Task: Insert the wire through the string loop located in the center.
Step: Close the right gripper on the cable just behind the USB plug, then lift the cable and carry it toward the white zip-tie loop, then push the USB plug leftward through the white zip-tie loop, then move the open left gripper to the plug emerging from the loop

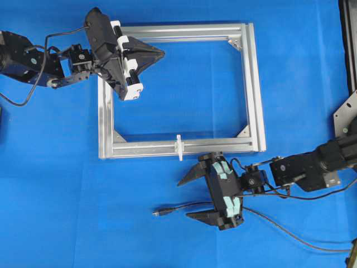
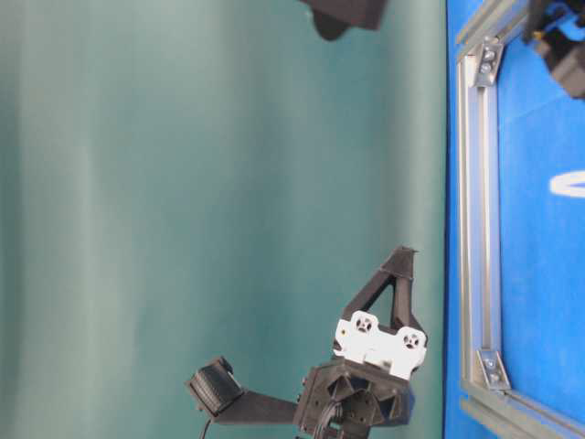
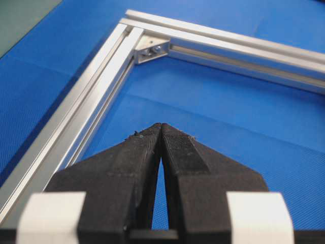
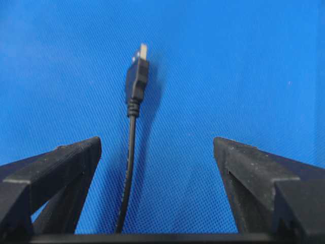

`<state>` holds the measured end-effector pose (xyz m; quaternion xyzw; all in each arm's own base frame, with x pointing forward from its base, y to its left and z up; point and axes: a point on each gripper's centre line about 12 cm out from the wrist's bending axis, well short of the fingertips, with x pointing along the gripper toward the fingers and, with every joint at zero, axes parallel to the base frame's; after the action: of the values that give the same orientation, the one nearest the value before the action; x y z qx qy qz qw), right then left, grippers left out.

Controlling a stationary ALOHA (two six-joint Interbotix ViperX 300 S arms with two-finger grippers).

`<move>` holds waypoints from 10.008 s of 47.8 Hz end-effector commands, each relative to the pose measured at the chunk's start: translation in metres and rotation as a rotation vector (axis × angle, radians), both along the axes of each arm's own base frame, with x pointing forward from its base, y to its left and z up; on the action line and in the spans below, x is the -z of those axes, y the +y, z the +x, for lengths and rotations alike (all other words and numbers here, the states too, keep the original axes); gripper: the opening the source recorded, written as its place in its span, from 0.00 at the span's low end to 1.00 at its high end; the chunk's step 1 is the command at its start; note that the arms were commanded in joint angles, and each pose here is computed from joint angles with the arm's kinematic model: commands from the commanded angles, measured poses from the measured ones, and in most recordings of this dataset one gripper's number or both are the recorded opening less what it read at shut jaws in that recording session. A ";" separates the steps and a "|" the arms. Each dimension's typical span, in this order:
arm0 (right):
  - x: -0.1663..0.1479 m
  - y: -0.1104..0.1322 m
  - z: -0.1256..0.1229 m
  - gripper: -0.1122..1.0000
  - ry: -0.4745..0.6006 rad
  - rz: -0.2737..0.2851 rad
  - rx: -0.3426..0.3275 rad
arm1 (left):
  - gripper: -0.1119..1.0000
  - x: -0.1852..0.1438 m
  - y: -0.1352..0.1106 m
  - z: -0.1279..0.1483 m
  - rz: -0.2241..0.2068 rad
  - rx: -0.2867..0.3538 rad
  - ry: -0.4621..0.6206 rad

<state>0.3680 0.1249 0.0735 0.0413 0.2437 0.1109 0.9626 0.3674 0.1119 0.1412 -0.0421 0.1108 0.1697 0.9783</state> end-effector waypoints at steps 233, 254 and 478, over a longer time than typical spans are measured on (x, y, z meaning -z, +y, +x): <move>-0.073 -0.027 -0.079 0.08 0.039 0.018 -0.009 | 0.10 -0.013 0.000 -0.004 0.010 -0.003 -0.034; -0.067 -0.088 -0.071 0.08 0.058 0.016 0.195 | 0.10 -0.013 0.000 -0.004 0.010 -0.001 -0.034; -0.063 -0.085 0.000 0.08 0.027 0.012 0.207 | 0.10 -0.012 -0.063 0.008 -0.021 0.161 -0.042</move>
<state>0.3653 0.0393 0.1288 0.0737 0.2651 0.0094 0.9614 0.3714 0.0633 0.1387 -0.0496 0.1177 0.1090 0.9858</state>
